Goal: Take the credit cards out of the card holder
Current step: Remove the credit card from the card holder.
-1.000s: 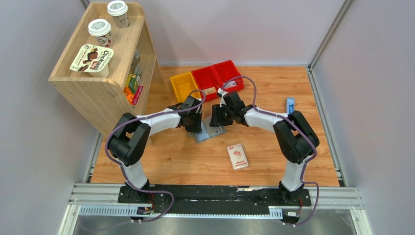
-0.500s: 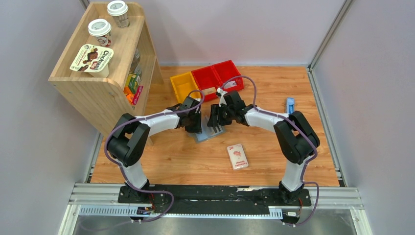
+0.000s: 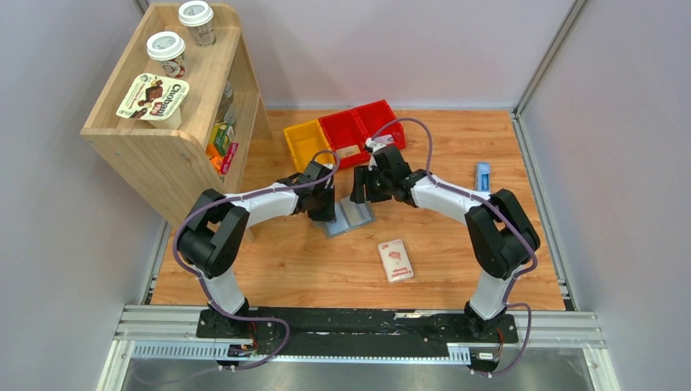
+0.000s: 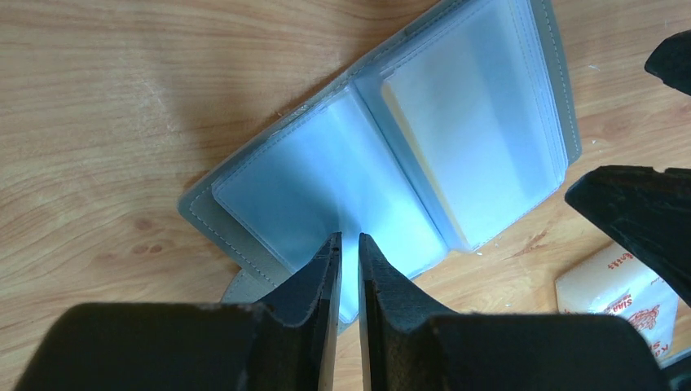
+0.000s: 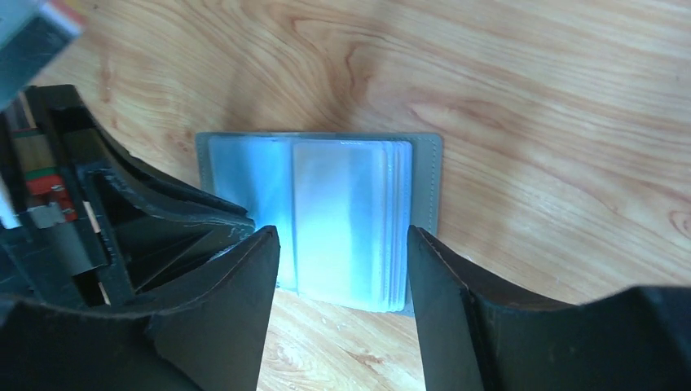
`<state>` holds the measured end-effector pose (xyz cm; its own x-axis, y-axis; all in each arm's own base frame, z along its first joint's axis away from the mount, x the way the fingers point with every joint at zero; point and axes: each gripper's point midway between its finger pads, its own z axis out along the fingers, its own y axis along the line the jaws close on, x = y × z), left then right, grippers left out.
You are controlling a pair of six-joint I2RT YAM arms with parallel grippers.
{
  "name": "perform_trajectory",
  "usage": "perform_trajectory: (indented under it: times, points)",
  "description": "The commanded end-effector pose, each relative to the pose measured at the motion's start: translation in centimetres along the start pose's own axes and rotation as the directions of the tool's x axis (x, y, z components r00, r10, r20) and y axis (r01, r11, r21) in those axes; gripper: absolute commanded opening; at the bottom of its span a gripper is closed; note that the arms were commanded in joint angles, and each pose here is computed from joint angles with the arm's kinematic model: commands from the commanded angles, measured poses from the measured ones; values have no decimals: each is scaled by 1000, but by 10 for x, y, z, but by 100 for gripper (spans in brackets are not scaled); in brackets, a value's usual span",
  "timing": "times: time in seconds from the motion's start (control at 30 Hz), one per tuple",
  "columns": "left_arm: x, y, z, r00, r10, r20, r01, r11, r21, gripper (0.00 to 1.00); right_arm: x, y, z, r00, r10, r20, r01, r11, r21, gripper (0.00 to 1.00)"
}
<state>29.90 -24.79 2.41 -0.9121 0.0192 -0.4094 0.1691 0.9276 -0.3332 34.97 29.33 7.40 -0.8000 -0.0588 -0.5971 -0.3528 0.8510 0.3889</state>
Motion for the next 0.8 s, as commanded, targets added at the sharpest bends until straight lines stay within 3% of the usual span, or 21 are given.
perform_trajectory:
  times: [0.0, 0.4, 0.77]
  points:
    - [15, 5, -3, 999, -13, -44, 12, 1000, -11, 21, -34, 30, -9, 993, -75, 86, 84, 991, -105, 61]
    - [17, 6, -3, 999, -13, -48, 13, 1000, -12, 21, -23, 28, 29, 996, -87, 18, 89, 987, -136, 59]
    - [16, 5, -1, 999, -9, -51, 8, 1000, -9, 21, -3, 23, 35, 995, -90, -43, 83, 986, -143, 58]
